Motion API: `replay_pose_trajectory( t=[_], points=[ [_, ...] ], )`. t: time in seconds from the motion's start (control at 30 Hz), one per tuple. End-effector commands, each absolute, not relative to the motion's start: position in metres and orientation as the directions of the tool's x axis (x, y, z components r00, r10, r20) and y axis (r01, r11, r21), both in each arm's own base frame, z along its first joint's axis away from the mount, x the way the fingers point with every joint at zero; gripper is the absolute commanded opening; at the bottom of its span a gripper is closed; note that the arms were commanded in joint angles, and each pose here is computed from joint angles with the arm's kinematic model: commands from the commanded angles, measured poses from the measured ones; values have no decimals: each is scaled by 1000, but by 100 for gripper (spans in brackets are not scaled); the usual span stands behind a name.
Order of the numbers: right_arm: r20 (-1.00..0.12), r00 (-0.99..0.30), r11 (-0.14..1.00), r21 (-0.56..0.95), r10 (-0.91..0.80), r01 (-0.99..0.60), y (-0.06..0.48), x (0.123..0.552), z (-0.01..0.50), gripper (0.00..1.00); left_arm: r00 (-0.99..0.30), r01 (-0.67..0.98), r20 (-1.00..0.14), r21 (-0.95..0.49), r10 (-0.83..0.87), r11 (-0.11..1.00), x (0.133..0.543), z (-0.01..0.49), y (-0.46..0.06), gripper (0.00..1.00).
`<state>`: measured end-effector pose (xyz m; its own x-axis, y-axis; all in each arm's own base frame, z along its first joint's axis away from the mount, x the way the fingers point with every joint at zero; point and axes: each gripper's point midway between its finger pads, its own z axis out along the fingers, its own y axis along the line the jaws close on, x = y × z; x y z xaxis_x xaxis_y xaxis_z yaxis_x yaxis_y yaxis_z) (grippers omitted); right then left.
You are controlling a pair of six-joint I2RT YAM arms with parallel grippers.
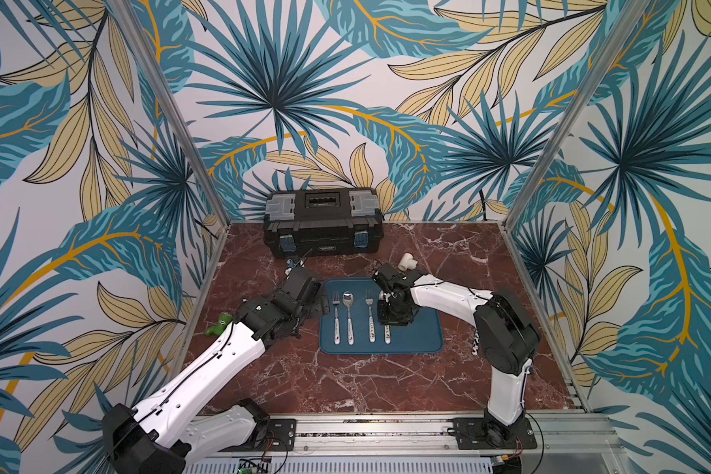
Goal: Set the spoon and fork side by side
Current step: Place the spoon on the tray.
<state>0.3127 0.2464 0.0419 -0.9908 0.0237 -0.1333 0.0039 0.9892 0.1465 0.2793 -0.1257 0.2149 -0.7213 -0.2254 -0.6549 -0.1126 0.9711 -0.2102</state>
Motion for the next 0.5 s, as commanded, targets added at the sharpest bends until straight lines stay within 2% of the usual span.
replay_pose_trajectory(
  t=[0.0, 0.1, 0.17, 0.27, 0.37, 0.47],
  points=[
    [-206, -979, 986, 163, 6, -29, 246, 319, 77, 41, -721, -121, -651, -220, -238, 968, 281, 211, -126, 85],
    [-250, -968, 980, 190, -5, -54, 246, 323, 104, 41, -720, -124, -650, -224, -243, 967, 280, 212, -126, 86],
    [-306, -952, 986, 161, 16, -35, 226, 327, 125, 42, -723, -124, -647, -225, -243, 966, 279, 212, -126, 86],
    [-334, -928, 986, 44, 165, 159, 147, 331, 137, 45, -727, -118, -642, -232, -243, 966, 278, 213, -127, 86],
    [-313, -865, 916, 39, 391, 400, 60, 314, 121, 46, -733, -114, -634, -244, -247, 963, 277, 210, -130, 86],
    [-315, -837, 878, -22, 448, 479, 12, 287, 107, 47, -739, -114, -620, -271, -264, 956, 278, 205, -135, 86]
  ],
)
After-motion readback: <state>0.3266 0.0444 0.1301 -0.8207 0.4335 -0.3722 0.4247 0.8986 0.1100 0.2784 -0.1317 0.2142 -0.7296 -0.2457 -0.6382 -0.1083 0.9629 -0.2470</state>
